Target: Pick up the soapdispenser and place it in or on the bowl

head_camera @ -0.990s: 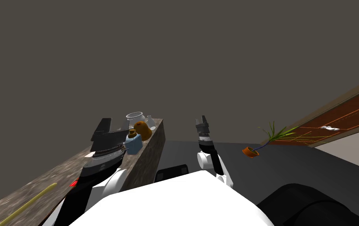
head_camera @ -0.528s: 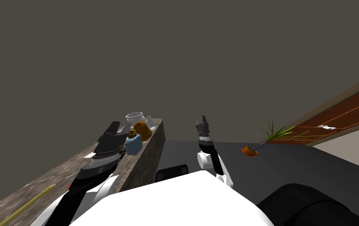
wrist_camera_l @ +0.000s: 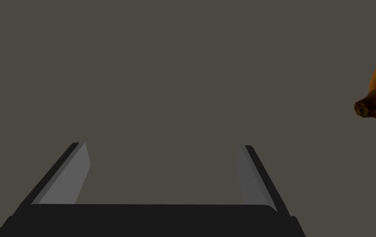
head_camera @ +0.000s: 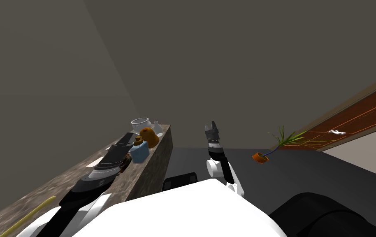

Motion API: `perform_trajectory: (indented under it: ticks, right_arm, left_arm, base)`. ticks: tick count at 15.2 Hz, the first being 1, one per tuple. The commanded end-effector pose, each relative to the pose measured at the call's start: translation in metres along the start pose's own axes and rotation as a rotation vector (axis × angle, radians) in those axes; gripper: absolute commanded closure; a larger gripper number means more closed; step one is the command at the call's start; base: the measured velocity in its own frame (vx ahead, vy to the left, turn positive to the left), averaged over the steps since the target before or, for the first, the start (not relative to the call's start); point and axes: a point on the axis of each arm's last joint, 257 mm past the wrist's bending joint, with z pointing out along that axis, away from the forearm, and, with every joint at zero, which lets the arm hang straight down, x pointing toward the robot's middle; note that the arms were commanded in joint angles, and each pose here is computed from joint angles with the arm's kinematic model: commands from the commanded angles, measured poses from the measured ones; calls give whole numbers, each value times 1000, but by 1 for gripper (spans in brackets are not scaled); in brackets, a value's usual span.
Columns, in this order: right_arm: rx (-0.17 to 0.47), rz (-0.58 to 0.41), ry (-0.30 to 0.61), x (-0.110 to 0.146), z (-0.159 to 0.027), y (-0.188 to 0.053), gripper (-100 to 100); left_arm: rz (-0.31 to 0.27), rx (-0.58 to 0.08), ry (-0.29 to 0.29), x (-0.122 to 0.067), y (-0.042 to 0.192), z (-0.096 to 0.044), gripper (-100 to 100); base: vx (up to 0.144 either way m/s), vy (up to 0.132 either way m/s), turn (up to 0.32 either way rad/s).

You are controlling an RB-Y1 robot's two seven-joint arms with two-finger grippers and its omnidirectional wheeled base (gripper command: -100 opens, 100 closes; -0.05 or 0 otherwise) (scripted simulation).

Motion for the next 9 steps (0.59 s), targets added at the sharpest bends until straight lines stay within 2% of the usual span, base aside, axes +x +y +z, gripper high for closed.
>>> perform_trajectory:
  ticks: [1, 3, 4, 6, 7, 9]
  right_arm:
    - [0, 0, 0, 0, 0, 0, 0]
    - [0, 0, 0, 0, 0, 0, 0]
    - [0, 0, 0, 0, 0, 0, 0]
    - [0, 0, 0, 0, 0, 0, 0]
    - [0, 0, 0, 0, 0, 0, 0]
    - [0, 0, 0, 0, 0, 0, 0]
  left_arm:
    - [36, -16, 38, 2, 7, -4, -100]
    - [101, -52, 102, 5, 23, -15, -100]
    - [103, -50, 109, 5, 23, -14, -100]
    - [169, -84, 176, 6, 40, -26, -100]
    - [171, -82, 182, 7, 39, -26, -100]
    - [236, -116, 248, 6, 56, -38, -100]
  base:
    - [0, 11, -20]
    - [0, 9, -27]
    - [0, 9, -22]
    - [0, 8, -30]
    - [0, 8, -25]
    - [1, 7, -31]
